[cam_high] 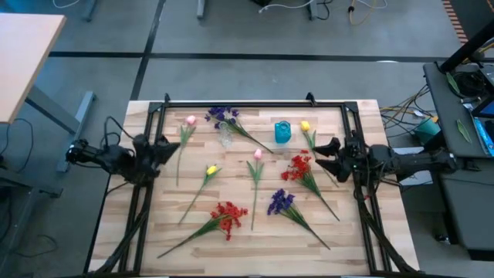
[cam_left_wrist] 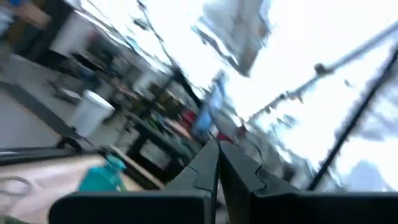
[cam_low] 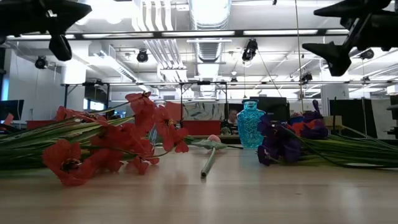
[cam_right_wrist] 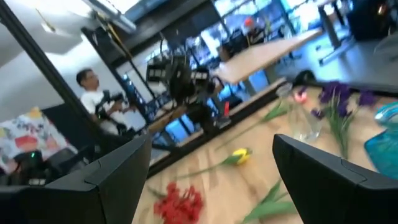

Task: Sort flowers into vase by color
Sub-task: Put the bottom violet flowers into the transparent vase

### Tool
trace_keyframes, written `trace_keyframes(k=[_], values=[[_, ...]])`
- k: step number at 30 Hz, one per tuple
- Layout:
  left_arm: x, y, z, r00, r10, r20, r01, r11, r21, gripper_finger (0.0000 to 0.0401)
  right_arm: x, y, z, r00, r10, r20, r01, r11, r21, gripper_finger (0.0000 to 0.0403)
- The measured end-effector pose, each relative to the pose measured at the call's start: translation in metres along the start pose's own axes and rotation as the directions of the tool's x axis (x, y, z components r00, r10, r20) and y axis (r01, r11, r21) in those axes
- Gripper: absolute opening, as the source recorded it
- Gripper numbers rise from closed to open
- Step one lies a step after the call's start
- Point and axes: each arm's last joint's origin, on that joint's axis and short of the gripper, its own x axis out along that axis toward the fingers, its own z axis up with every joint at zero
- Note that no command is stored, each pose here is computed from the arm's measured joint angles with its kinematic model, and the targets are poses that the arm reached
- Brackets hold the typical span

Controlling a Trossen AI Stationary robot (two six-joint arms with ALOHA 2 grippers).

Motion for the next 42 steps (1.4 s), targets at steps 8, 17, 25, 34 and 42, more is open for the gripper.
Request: trace_keyframes(k=[8, 17, 25, 34, 42], values=[[0.0, 0.001, 0.001, 0.999, 0.042, 0.024, -0.043, 0.995, 0.086, 0.0, 0.033, 0.008, -0.011, 0.833, -0.333, -0.442, 0.344, 0.937, -0.058, 0.0327], [0.0, 0.001, 0.0, 0.999, 0.046, 0.015, -0.047, 0.993, 0.107, 0.0, 0.047, 0.012, -0.016, 0.336, -0.568, -0.751, 0.654, 0.715, -0.248, 0.0327], [0.0, 0.001, -0.006, 0.997, -0.026, -0.073, 0.025, 1.0, -0.013, 0.0, 0.079, 0.033, -0.018, 0.045, -0.321, -0.946, 0.685, 0.699, -0.204, 0.0327], [0.007, 0.0, -0.032, 0.947, -0.09, -0.308, 0.1, 0.995, 0.016, 0.0, 0.113, 0.052, -0.023, -0.029, -0.239, -0.971, 0.579, 0.787, -0.211, 0.0327], [0.023, -0.016, -0.024, 0.939, -0.048, -0.341, 0.1, 0.985, 0.137, 0.0, 0.146, 0.054, -0.029, -0.009, -0.341, -0.94, 0.494, 0.816, -0.301, 0.0327]])
